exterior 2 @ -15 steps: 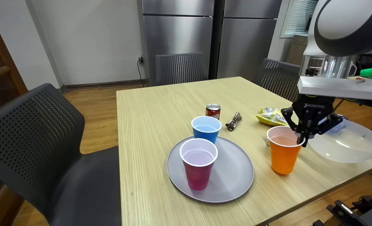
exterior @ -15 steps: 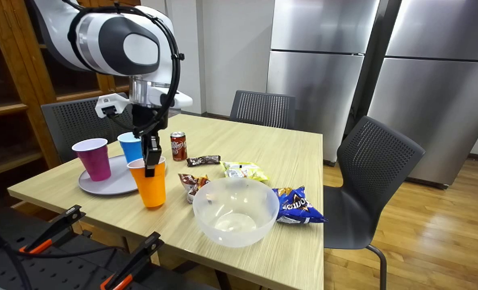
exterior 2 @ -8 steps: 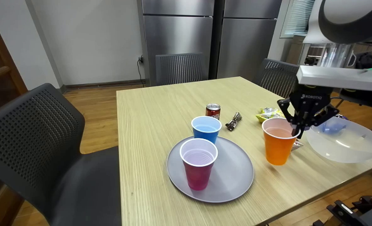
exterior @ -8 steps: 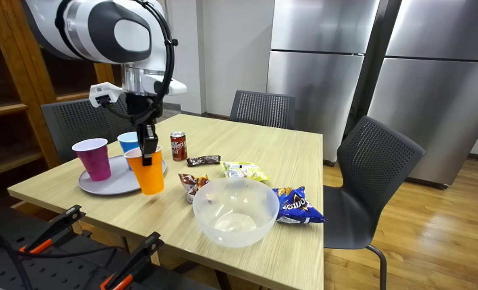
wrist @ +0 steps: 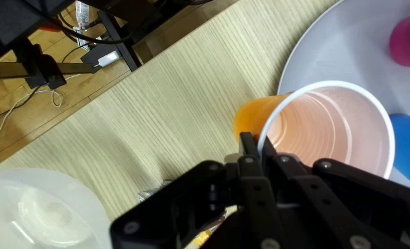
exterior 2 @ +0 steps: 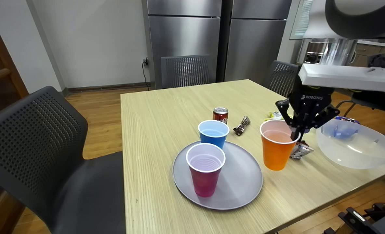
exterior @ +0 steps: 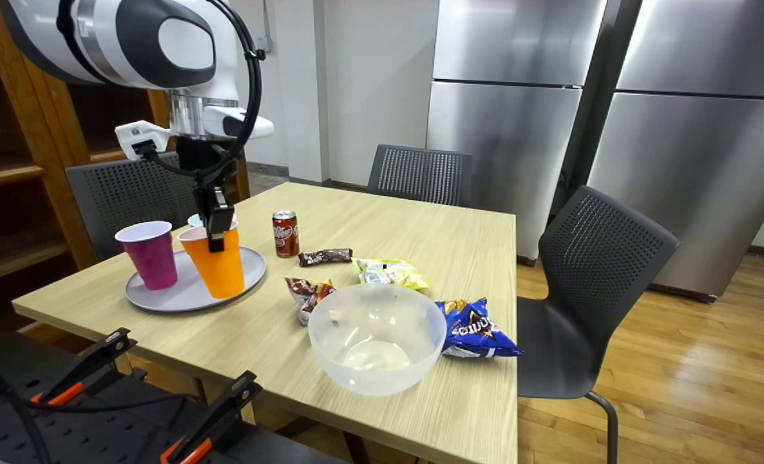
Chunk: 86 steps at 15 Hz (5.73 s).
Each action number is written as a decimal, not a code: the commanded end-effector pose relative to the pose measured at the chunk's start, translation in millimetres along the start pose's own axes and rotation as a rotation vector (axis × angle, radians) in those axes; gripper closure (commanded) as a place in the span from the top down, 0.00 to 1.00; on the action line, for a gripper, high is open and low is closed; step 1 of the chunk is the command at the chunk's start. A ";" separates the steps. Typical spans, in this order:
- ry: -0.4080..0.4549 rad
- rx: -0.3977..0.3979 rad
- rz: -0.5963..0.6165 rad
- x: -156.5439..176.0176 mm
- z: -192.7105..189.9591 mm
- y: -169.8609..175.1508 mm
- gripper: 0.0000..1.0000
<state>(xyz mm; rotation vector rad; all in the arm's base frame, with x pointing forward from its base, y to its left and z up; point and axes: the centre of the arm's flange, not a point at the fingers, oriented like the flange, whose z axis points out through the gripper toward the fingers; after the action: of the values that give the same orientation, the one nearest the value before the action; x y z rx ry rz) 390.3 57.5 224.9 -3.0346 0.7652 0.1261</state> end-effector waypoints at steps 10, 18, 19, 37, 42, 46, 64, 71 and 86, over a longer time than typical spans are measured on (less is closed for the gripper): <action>-0.020 -0.029 -0.132 -13.0 10.0 -68.0 0.01; -0.048 -0.036 -0.156 -2.5 25.3 -96.0 0.01; -0.052 -0.038 -0.158 -1.4 26.9 -98.8 0.01; -0.059 -0.032 -0.138 9.3 28.0 -102.1 0.79; -0.035 -0.024 -0.124 9.5 17.2 -94.0 1.00; 0.001 -0.006 -0.094 14.4 1.5 -85.3 1.00; 0.048 0.039 0.126 91.1 -33.0 -37.7 1.00; 0.057 0.053 0.192 154.2 -41.4 -0.9 1.00; -0.002 0.042 0.292 269.6 -25.3 33.2 1.00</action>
<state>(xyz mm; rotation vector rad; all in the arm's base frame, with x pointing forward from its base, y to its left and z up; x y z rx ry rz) 584.2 -86.4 235.1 -2.8759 1.1855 0.0450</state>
